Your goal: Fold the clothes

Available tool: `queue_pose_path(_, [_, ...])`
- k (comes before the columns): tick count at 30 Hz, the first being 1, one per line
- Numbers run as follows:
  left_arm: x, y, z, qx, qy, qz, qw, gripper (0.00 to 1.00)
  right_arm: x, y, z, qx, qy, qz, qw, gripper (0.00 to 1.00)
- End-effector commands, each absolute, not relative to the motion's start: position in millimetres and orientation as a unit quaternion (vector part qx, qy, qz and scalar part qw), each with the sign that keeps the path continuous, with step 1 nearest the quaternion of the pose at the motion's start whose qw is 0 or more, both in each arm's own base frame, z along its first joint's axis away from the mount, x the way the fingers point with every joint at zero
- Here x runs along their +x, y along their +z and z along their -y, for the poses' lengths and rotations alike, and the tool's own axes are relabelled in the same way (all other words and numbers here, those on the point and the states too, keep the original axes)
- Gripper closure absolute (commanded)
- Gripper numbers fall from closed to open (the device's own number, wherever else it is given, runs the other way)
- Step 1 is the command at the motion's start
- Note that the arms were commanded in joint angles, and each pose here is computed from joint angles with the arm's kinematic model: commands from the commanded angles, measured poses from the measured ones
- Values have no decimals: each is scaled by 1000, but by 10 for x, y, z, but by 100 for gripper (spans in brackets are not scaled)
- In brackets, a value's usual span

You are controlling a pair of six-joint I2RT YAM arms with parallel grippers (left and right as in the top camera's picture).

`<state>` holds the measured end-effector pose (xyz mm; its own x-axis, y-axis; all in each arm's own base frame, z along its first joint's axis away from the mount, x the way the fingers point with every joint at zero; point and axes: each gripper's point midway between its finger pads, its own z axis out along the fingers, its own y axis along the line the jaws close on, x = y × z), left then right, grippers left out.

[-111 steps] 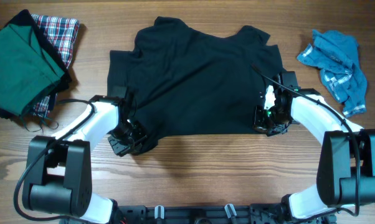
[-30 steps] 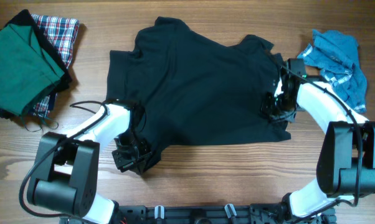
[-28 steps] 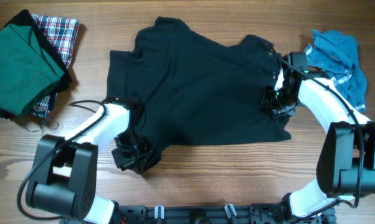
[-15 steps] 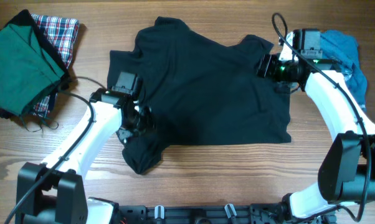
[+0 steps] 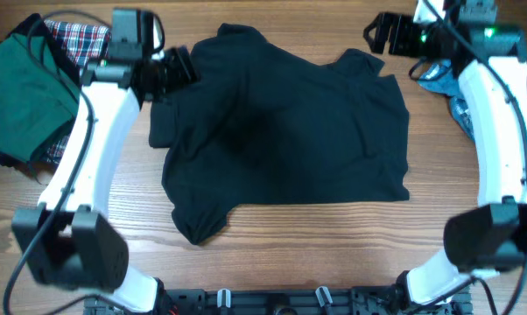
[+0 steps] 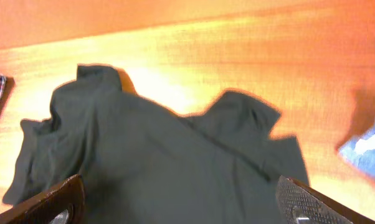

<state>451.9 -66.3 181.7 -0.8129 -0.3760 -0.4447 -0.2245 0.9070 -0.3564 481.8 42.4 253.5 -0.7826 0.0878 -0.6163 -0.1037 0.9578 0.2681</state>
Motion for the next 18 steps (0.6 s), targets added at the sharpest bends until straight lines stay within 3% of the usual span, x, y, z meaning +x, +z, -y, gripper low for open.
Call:
queue_pose_path(1, [4952,1909,727,-125,-148,-936,293,27,5184,2288,-409,-31,139,-936,321,1])
queue_pose_path(2, [5284,1936,751,-121,-155,-922,333,27,5401,2195,-482,-51,156,-927,338,1])
queue_pose_path(8, [5922,1774,807,-110,-174,-885,419,20,5693,1874,-503,-66,151,-922,351,1])
queue_pose_path(18, [6491,1310,1361,-45,-246,-829,500,12,5775,1804,-824,-103,156,-913,364,1])
